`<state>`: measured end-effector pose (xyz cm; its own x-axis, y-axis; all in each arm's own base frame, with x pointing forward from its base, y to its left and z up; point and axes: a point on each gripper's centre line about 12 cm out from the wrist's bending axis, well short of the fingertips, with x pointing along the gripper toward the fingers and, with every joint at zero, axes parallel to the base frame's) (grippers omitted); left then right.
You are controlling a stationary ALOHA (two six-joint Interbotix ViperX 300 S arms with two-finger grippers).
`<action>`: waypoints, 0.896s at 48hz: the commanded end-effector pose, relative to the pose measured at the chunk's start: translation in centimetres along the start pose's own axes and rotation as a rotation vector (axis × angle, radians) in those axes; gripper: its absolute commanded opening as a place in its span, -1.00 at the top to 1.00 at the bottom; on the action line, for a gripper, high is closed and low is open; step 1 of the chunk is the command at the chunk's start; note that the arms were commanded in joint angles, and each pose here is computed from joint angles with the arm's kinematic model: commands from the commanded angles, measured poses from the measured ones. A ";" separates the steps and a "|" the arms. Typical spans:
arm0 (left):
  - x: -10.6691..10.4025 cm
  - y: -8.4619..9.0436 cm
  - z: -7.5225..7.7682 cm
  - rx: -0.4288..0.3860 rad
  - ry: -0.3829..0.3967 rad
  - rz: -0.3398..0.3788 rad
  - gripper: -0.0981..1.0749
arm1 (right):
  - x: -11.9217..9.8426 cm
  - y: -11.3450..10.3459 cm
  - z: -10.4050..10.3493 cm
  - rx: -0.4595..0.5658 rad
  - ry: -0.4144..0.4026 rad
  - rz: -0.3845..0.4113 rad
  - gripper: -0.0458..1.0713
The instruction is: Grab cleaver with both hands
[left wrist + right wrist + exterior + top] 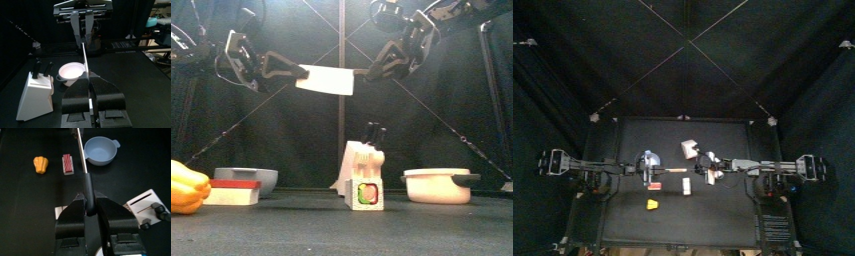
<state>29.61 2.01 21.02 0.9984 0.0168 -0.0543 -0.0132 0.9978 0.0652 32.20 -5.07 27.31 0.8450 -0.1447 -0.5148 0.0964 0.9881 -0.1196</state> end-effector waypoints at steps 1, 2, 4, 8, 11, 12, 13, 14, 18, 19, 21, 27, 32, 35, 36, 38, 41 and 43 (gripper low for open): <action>-0.1 -0.3 -1.2 -0.001 0.039 -0.009 0.46 | -1.6 -0.8 -0.9 -0.009 -0.059 -0.033 0.19; 0.2 -0.3 -1.2 -0.001 0.041 -0.009 0.46 | -1.7 -0.7 -1.0 -0.011 -0.073 -0.033 0.19; 0.3 -0.3 -1.3 -0.003 0.042 -0.011 0.46 | -1.9 -0.6 -1.3 -0.010 -0.097 -0.033 0.19; 0.7 -0.4 -1.4 -0.003 0.046 -0.015 0.46 | -2.1 -0.6 -1.9 0.001 -0.131 -0.036 0.19; 0.7 -0.4 -1.6 -0.001 0.053 -0.016 0.46 | -2.1 -0.5 -2.1 0.005 -0.133 -0.031 0.20; 0.7 -0.5 -1.6 0.000 0.052 -0.018 0.46 | -2.1 -0.4 -2.2 0.008 -0.130 -0.029 0.20; 0.7 -0.4 -1.6 -0.001 0.054 -0.016 0.46 | -2.1 -0.4 -2.2 0.008 -0.129 -0.028 0.21; 0.7 -0.4 -1.6 0.002 0.054 -0.016 0.46 | -2.0 -0.4 -2.2 0.012 -0.127 -0.027 0.21; 0.8 -0.5 -1.7 0.014 0.058 -0.021 0.46 | -1.9 -0.1 -2.2 0.023 -0.121 -0.018 0.21; 0.8 -0.5 -1.8 0.017 0.060 -0.021 0.46 | -1.9 0.0 -2.1 0.030 -0.117 -0.013 0.21; 0.8 -0.7 -1.9 0.023 0.062 -0.026 0.46 | -1.8 0.1 -2.1 0.040 -0.111 -0.009 0.21; 1.0 -1.2 -2.5 0.031 0.082 -0.044 0.46 | -1.6 0.2 -2.2 0.084 -0.078 0.001 0.21; 1.3 -1.3 -3.1 0.031 0.102 -0.048 0.46 | -1.4 0.1 -2.5 0.124 -0.035 0.006 0.21; 1.6 -1.3 -3.1 0.030 0.104 -0.048 0.46 | -1.3 0.1 -2.6 0.131 -0.023 0.009 0.21; 1.6 -1.2 -3.2 0.030 0.105 -0.046 0.46 | -1.2 0.1 -2.6 0.133 -0.020 0.010 0.21; 1.7 -1.2 -3.2 0.030 0.107 -0.046 0.46 | -1.1 0.2 -2.8 0.133 -0.016 0.011 0.21; 1.8 -1.2 -3.4 0.029 0.113 -0.045 0.46 | -0.8 0.3 -3.1 0.137 -0.002 0.013 0.21; 1.8 -1.2 -3.6 0.027 0.119 -0.046 0.46 | -0.6 0.4 -3.4 0.139 0.010 0.015 0.21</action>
<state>31.77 1.42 18.17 0.9896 -0.0073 -0.1437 0.0200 0.9960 0.0868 30.23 -4.41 24.82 0.8526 -0.1199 -0.5087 0.1371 0.9906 -0.0037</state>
